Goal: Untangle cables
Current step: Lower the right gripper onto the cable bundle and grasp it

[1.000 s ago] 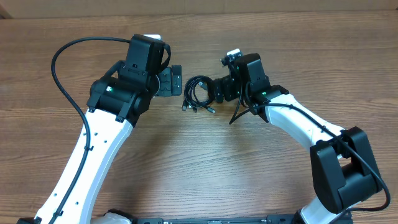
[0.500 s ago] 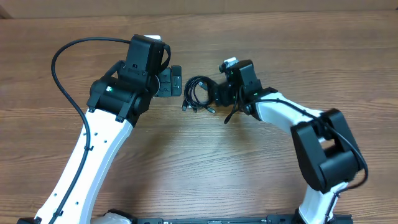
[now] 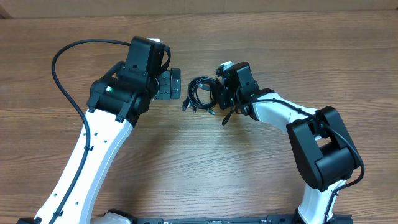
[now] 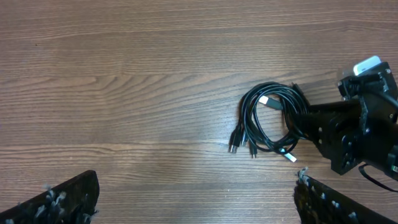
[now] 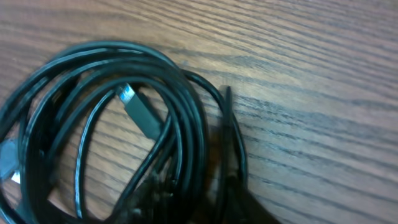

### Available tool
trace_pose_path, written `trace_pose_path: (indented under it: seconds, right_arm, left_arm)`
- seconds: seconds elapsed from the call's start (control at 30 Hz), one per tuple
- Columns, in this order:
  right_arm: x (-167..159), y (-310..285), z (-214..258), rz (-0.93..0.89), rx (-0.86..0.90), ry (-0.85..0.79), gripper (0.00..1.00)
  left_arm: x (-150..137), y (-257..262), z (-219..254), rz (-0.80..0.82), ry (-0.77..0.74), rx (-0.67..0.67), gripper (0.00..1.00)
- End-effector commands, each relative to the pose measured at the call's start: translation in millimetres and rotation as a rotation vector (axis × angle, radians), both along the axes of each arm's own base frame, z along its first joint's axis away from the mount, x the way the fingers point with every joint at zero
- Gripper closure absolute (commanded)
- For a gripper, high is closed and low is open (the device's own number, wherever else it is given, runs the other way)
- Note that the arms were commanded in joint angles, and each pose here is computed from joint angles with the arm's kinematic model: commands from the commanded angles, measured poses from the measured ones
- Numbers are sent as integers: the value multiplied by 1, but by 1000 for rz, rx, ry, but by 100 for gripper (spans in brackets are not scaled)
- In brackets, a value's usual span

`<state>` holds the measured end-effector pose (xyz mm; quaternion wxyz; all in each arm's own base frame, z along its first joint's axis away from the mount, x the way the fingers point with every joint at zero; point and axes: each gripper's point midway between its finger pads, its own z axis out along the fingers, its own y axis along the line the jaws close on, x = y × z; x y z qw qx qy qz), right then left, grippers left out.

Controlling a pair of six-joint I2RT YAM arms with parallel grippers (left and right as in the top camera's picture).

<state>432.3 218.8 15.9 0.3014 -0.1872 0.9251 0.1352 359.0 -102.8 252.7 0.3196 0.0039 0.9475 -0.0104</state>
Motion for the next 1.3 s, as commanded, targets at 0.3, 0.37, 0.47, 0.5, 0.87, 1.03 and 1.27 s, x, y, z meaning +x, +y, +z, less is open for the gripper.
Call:
trace_pose_path:
  seconds: [0.3, 0.37, 0.47, 0.5, 0.87, 1.03, 1.27]
  right_arm:
    - [4, 21, 42, 12, 60, -24, 96]
    - [9, 22, 81, -1, 76, -50, 96]
    - [11, 22, 144, -15, 98, -86, 96]
    - [10, 21, 165, -14, 102, -94, 96]
    - [-24, -1, 252, -33, 61, -57, 96]
    - [-32, -20, 255, -85, -8, -53, 96]
    - [-30, -17, 201, -109, -38, 70, 12]
  left_arm:
    - [1, 6, 15, 29, -36, -12, 0]
    - [1, 6, 15, 29, -35, -11, 0]
    - [1, 6, 15, 28, -36, -13, 0]
    - [1, 5, 15, 28, -36, -16, 0]
    - [11, -43, 18, -125, -36, -223, 0]
    - [21, -49, -6, -128, 22, -217, 0]
    - [26, -46, -2, -119, 9, -212, 0]
